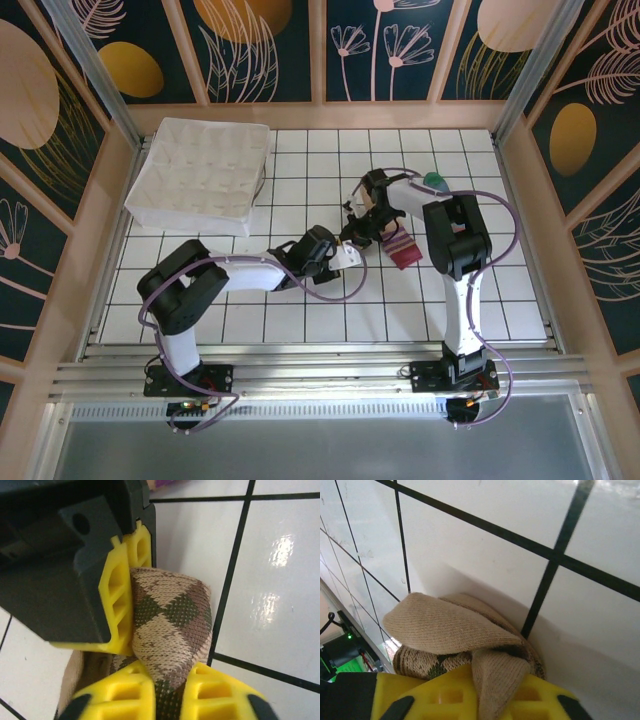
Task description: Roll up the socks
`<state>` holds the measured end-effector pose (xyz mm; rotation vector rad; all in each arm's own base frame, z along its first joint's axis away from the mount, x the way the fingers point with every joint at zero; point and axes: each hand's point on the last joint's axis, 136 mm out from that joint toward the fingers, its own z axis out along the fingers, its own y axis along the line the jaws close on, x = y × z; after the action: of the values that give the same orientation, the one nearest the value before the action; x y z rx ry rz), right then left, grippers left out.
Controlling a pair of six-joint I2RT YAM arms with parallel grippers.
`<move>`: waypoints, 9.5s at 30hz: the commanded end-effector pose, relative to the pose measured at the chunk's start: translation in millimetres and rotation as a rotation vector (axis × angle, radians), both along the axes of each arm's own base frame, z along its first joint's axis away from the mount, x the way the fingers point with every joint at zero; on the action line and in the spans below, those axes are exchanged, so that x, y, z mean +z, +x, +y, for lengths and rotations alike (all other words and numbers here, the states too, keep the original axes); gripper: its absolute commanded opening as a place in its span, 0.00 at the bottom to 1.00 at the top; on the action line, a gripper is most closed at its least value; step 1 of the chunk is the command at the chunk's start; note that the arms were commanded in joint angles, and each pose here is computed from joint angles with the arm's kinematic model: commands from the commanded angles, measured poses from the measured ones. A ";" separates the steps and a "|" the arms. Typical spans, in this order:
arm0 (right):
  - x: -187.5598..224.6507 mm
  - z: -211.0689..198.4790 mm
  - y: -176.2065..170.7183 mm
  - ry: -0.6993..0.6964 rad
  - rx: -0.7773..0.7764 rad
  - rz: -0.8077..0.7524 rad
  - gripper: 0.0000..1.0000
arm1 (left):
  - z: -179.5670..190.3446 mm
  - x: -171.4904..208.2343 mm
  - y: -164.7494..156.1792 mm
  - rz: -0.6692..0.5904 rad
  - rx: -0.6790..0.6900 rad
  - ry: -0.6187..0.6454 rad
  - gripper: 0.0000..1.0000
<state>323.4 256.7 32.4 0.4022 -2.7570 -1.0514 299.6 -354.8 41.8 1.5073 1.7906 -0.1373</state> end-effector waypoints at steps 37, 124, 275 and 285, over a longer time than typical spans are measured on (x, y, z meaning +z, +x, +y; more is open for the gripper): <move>26.5 -13.2 8.9 0.115 -0.532 -0.058 0.59 | 27.8 -49.2 15.5 1.065 0.501 -0.528 0.13; 61.5 27.4 82.8 0.064 -0.476 -0.389 0.00 | 51.7 78.3 41.6 0.251 0.358 -0.427 0.63; -33.5 -96.1 -42.7 -0.379 -0.477 -0.149 0.20 | -33.7 65.1 -18.8 0.033 -0.216 -0.174 0.42; 7.1 -92.2 -33.3 -0.267 -0.438 -0.328 0.31 | -53.3 21.3 -40.8 0.038 -0.326 -0.083 0.43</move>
<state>300.3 160.2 29.0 -0.1831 -3.3218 -0.6598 264.3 -397.7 75.1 1.6730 1.5947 -0.4146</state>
